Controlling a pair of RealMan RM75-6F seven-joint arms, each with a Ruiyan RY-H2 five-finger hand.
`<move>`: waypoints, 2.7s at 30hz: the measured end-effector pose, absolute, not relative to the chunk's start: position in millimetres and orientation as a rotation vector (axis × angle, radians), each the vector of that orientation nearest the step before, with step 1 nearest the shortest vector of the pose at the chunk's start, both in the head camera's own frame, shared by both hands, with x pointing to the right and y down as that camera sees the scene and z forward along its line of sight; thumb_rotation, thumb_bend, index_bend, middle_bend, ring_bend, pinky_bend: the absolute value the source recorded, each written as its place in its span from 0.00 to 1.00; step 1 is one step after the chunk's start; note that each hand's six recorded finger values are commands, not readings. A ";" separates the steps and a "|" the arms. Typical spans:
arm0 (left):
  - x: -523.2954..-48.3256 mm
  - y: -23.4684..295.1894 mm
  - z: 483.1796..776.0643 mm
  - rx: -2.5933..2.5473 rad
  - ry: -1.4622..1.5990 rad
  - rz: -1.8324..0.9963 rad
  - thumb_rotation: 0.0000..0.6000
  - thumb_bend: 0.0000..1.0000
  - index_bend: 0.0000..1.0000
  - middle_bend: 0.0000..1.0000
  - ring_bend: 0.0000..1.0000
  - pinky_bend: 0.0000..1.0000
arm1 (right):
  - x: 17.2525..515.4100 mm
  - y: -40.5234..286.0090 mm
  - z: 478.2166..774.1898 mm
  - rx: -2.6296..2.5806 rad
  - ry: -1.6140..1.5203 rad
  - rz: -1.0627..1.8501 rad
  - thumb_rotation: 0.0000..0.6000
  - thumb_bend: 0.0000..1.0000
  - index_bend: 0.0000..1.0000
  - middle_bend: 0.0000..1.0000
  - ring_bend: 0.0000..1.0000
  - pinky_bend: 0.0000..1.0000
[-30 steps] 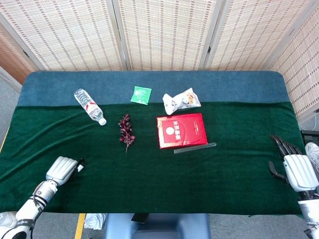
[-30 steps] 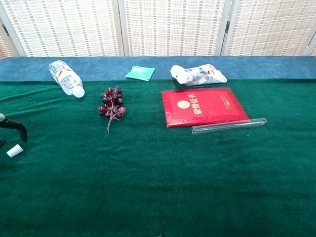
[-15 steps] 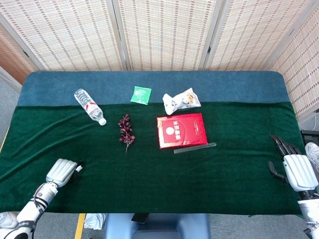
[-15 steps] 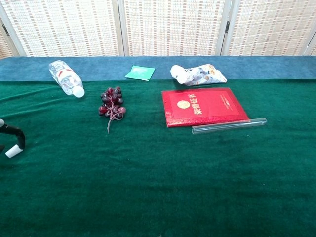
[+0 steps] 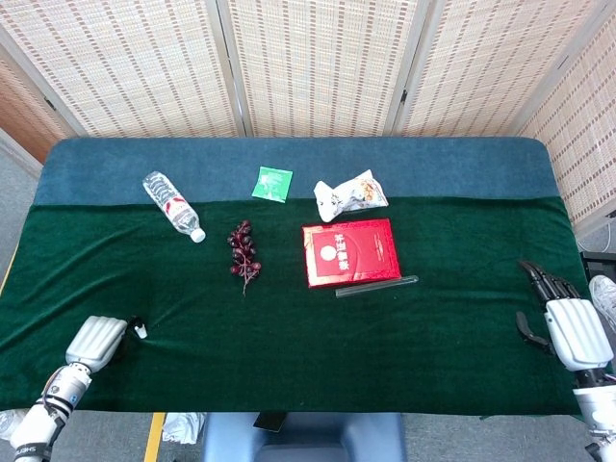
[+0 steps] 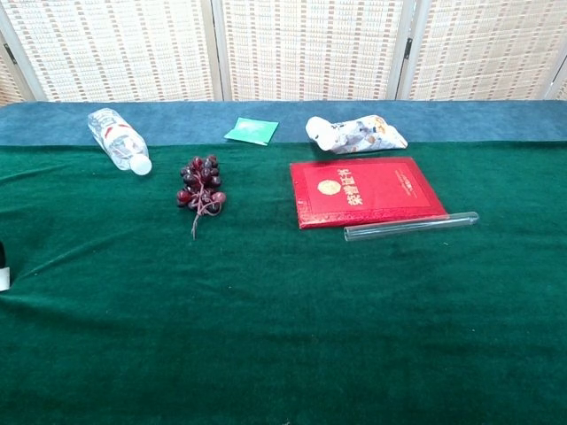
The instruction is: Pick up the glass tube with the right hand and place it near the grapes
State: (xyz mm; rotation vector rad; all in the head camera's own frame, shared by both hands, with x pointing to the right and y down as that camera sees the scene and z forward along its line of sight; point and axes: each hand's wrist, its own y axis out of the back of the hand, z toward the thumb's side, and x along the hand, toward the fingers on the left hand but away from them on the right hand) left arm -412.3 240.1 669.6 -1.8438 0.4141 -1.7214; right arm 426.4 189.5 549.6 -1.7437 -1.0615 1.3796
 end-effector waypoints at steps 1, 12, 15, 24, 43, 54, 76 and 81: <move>-412.1 242.3 668.0 -1.847 0.416 -1.721 1.00 0.74 0.37 1.00 0.89 0.79 | 426.4 189.6 549.4 -1.744 -1.062 1.379 1.00 0.56 0.00 0.13 0.19 0.19; -407.0 250.4 658.2 -1.850 0.433 -1.702 1.00 0.74 0.35 1.00 0.89 0.79 | 429.5 191.8 546.0 -1.736 -1.075 1.377 1.00 0.56 0.00 0.13 0.19 0.19; -405.9 247.2 652.9 -1.835 0.457 -1.685 1.00 0.74 0.34 1.00 0.89 0.79 | 430.8 192.1 545.7 -1.734 -1.080 1.379 1.00 0.56 0.00 0.13 0.19 0.19; -401.7 235.2 640.7 -1.810 0.510 -1.632 1.00 0.50 0.29 1.00 0.85 0.79 | 433.0 192.2 544.6 -1.732 -1.089 1.376 1.00 0.56 0.00 0.13 0.19 0.19; -402.4 229.3 674.7 -1.825 0.534 -1.625 1.00 0.26 0.43 1.00 0.87 0.80 | 434.9 194.3 548.4 -1.746 -1.086 1.392 1.00 0.56 0.00 0.13 0.19 0.20; -403.0 225.7 686.7 -1.848 0.538 -1.631 1.00 0.38 0.47 1.00 0.87 0.80 | 435.7 194.7 548.1 -1.743 -1.088 1.400 1.00 0.56 0.00 0.13 0.20 0.20; -410.0 226.5 692.6 -1.849 0.548 -1.652 1.00 0.42 0.52 1.00 0.87 0.80 | 434.0 194.4 549.2 -1.742 -1.084 1.407 1.00 0.56 0.00 0.13 0.21 0.20; -410.3 227.3 693.7 -1.857 0.559 -1.653 1.00 0.45 0.54 1.00 0.87 0.80 | 434.3 194.0 549.1 -1.739 -1.084 1.410 1.00 0.56 0.00 0.13 0.21 0.20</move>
